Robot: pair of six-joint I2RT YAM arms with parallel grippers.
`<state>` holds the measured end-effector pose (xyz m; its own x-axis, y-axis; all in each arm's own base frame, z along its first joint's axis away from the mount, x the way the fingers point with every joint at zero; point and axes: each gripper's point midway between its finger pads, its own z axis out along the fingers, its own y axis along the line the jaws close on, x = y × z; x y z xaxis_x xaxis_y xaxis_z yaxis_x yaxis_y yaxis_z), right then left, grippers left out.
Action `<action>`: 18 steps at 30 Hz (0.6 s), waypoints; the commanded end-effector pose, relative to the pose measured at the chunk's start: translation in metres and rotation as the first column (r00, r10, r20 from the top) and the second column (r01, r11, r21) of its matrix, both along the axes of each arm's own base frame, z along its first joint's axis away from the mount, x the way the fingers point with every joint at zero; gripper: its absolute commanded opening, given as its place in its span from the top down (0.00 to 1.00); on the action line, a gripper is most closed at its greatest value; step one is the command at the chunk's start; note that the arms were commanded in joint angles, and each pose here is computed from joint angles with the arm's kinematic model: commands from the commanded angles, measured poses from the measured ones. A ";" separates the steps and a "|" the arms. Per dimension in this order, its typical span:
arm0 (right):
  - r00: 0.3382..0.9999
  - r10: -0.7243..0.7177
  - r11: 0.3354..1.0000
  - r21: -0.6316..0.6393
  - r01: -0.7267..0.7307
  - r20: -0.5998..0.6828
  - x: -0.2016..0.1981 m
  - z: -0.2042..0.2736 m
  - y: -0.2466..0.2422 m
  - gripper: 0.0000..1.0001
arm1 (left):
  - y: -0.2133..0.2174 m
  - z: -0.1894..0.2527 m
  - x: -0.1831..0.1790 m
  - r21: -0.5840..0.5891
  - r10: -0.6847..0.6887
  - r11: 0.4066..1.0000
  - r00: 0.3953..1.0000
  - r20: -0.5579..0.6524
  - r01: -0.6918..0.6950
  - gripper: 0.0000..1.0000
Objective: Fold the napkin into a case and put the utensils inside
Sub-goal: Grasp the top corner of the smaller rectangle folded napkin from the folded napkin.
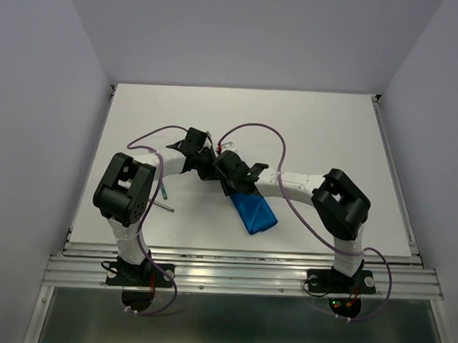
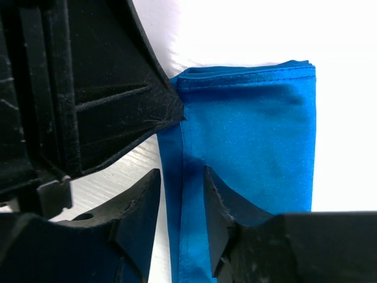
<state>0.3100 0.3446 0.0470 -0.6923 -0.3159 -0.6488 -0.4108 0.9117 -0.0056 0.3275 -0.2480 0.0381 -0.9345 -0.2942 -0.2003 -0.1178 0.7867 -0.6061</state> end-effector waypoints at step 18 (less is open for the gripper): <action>0.979 -0.064 0.977 0.214 0.022 0.193 0.010 0.034 0.009 0.60 | -0.013 0.026 -0.008 -0.085 0.009 0.996 1.000 -0.008 -0.010 1.00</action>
<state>0.3031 0.3400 0.0413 -0.6441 -0.2237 -0.7315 -0.3905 0.9185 0.0630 0.3224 -0.2555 0.0441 -0.9364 -0.3092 -0.1662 -0.1411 0.7651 -0.6283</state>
